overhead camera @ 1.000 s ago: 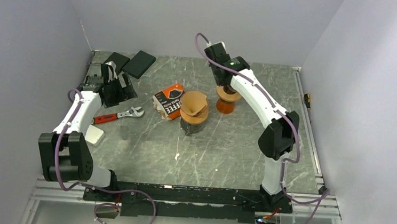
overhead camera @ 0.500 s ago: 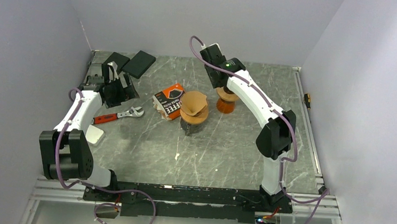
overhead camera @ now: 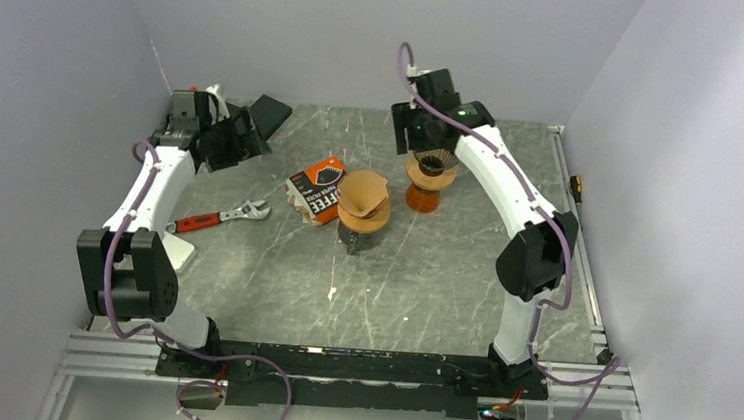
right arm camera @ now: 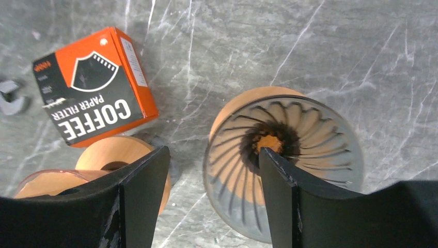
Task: Place the coffee filter in the dripper
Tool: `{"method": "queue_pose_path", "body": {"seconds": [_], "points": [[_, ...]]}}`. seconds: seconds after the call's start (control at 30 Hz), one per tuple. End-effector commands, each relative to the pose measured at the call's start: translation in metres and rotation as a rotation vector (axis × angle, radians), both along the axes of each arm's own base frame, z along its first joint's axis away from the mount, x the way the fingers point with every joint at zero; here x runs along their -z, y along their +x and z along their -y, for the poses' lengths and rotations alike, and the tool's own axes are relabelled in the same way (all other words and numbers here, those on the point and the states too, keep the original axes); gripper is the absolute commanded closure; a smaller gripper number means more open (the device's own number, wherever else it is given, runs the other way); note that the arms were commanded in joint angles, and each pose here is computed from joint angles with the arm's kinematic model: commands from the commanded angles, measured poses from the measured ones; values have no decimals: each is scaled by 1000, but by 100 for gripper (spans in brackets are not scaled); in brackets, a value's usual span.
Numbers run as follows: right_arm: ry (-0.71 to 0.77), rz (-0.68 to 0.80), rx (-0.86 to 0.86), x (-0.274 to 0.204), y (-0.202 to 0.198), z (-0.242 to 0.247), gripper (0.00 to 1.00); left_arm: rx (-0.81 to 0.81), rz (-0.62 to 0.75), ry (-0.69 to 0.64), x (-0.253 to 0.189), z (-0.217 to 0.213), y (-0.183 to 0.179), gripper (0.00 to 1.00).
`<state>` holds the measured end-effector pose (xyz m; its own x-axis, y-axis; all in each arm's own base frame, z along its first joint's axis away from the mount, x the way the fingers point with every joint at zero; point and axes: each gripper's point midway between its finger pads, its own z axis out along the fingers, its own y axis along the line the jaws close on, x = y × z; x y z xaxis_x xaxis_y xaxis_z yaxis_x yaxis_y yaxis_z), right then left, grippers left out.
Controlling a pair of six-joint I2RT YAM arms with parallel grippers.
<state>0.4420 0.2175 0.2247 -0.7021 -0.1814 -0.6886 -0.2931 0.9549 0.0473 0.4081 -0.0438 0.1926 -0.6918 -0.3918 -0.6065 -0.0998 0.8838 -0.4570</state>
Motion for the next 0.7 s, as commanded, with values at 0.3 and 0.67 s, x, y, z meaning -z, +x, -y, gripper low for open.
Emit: {"method": "queue_pose_path", "body": {"seconds": [0.3,0.67], "points": [[274,103,133,-57,1,65,26,326,218,0,-83,125,48,0],[387,74,206,-47,-3,106,26,368,215,45,-84,153,61,3]]}}
